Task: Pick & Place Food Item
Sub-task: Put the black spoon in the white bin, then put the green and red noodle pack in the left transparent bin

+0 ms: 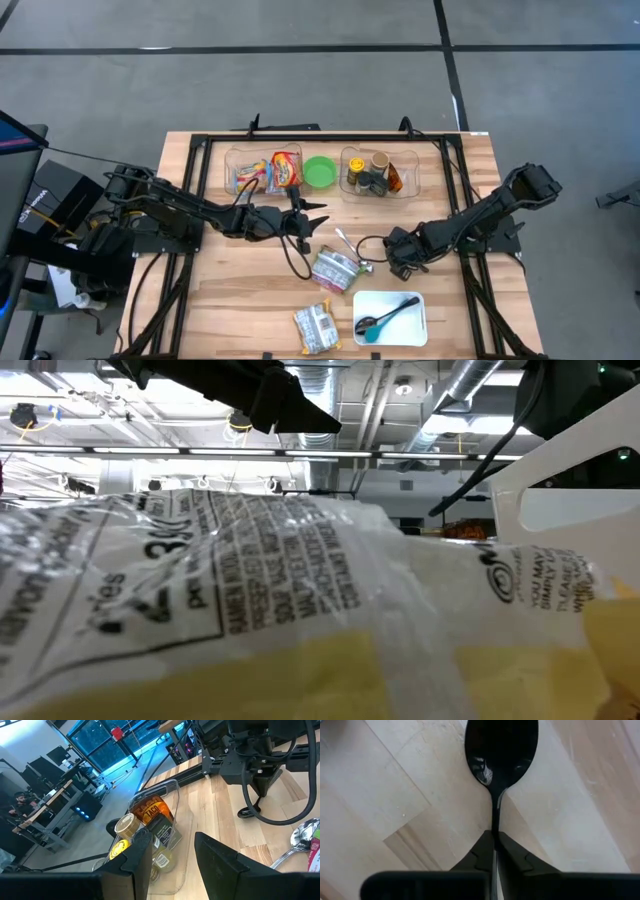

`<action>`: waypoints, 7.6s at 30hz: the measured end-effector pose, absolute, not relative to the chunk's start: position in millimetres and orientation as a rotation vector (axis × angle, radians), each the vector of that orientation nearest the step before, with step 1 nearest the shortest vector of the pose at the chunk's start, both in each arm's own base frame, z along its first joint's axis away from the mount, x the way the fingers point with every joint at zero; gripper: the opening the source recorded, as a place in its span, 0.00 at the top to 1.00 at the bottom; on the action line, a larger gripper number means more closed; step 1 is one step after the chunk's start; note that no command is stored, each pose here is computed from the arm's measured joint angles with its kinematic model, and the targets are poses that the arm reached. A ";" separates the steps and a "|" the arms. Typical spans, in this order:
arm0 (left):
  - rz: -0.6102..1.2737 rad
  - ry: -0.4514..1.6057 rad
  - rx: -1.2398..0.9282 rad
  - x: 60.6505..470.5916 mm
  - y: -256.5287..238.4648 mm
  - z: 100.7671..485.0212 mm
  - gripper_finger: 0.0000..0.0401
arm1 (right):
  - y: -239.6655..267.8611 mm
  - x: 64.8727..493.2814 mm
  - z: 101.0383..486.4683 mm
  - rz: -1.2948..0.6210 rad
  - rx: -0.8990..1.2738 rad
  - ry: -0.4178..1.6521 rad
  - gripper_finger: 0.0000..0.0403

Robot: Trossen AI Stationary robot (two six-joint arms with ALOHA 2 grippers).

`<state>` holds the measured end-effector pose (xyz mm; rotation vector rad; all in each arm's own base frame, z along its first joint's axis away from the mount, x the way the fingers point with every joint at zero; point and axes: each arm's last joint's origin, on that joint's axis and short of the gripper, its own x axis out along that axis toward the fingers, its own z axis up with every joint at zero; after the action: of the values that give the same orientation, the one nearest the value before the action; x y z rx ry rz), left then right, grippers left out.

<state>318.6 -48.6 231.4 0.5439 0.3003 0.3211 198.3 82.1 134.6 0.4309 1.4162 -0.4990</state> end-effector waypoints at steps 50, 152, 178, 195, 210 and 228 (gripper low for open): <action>0.327 0.294 0.503 318.6 -48.6 231.3 0.65 | 183.3 218.0 291.1 -0.009 0.106 1.116 0.99; 0.332 0.295 0.502 318.8 -46.8 231.3 0.65 | 207.9 264.8 243.9 -0.038 -0.108 1.527 0.80; 0.332 0.311 0.452 318.0 -47.6 228.6 0.65 | 180.6 248.1 265.3 -0.434 -0.388 1.317 0.99; 0.281 0.442 0.430 310.5 -59.7 213.9 0.65 | 128.6 196.0 263.4 -0.460 -0.142 0.912 1.00; 0.212 0.621 0.276 291.4 -86.5 193.6 0.65 | 118.4 193.4 260.6 -0.412 0.047 0.690 1.00; -0.050 0.803 -0.256 283.0 -99.0 181.4 0.65 | 99.7 184.7 264.6 -0.322 -0.030 0.645 1.00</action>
<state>283.0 -99.0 181.4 -0.2556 0.8034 -0.0501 184.7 99.7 264.6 -0.0302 0.6448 -0.3216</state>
